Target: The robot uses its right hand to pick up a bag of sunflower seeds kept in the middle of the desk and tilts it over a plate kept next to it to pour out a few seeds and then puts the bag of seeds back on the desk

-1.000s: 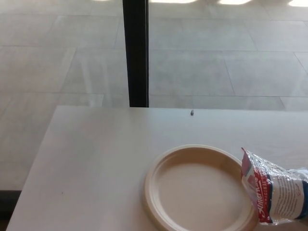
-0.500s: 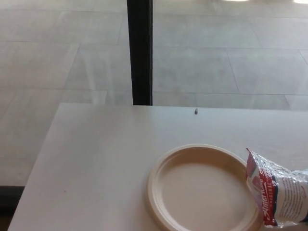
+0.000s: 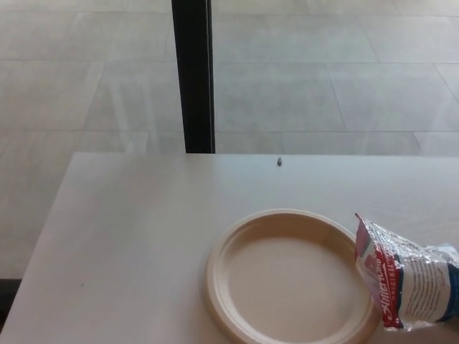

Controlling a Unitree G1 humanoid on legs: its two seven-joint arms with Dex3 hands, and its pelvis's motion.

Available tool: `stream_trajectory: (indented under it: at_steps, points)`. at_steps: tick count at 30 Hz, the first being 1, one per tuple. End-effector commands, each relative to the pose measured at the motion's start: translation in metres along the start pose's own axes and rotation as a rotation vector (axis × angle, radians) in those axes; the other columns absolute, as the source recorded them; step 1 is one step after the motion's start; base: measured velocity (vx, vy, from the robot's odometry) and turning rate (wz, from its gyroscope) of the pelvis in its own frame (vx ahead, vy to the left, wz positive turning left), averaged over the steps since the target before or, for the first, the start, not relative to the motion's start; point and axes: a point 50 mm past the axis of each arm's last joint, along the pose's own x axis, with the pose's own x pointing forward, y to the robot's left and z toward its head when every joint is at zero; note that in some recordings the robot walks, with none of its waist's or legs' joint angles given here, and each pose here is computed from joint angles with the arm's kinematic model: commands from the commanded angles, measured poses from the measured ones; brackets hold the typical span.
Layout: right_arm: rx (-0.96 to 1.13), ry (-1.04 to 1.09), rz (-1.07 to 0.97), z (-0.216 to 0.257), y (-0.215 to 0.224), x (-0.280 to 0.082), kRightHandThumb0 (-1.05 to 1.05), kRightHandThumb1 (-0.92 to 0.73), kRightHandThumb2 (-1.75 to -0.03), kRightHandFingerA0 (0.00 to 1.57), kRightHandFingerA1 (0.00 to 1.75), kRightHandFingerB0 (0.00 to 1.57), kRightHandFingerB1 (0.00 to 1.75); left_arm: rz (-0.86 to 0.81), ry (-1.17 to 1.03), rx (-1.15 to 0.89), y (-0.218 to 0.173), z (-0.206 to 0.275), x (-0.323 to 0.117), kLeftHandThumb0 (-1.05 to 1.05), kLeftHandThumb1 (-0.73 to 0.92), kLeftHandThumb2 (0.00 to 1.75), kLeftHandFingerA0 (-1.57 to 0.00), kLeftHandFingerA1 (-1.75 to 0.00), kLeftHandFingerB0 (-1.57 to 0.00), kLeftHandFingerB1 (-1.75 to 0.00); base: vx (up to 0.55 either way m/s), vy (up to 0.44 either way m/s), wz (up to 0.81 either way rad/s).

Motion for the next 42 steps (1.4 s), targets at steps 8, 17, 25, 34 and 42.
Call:
stream_trajectory:
  at_steps: [8,17,25,34,42]
  points:
    - [-0.061,-0.2,0.065,0.032,-0.026,-0.013,-0.73,-0.44,-0.87,0.02,0.28,0.03,0.25,-0.056,-0.147,-0.145,-0.001,0.015,0.001,-0.71,0.72,0.61,-0.17,-0.53,-0.17,-0.32,0.0,0.0,0.0]
    - [0.04,-0.035,0.174,-0.037,0.039,-0.03,-0.64,-0.58,-0.58,0.36,0.49,0.24,0.31,-0.061,-0.073,-0.077,-0.008,0.0,-0.001,-0.69,0.58,0.93,-0.21,-0.56,-0.15,-0.46,0.0,0.0,0.0]
    - [0.12,0.095,0.209,-0.079,0.073,-0.05,-0.51,-0.64,-0.59,0.54,0.59,0.45,0.43,-0.097,-0.014,-0.046,-0.016,-0.013,-0.002,-0.67,0.69,0.59,-0.23,-0.48,-0.23,-0.34,0.0,0.0,0.0]
    - [0.137,0.208,0.217,-0.105,0.071,-0.068,-0.52,-0.63,-0.59,0.51,0.65,0.47,0.48,-0.078,-0.002,-0.052,-0.015,-0.016,-0.004,-0.63,0.69,0.6,-0.24,-0.49,-0.26,-0.36,0.0,0.0,0.0]
    - [0.335,0.498,-0.075,-0.142,0.044,-0.087,-0.51,-0.66,-0.6,0.43,0.7,0.42,0.47,-0.061,0.017,-0.023,-0.008,-0.019,-0.006,-0.67,0.69,0.61,-0.28,-0.5,-0.32,-0.34,0.0,0.0,0.0]
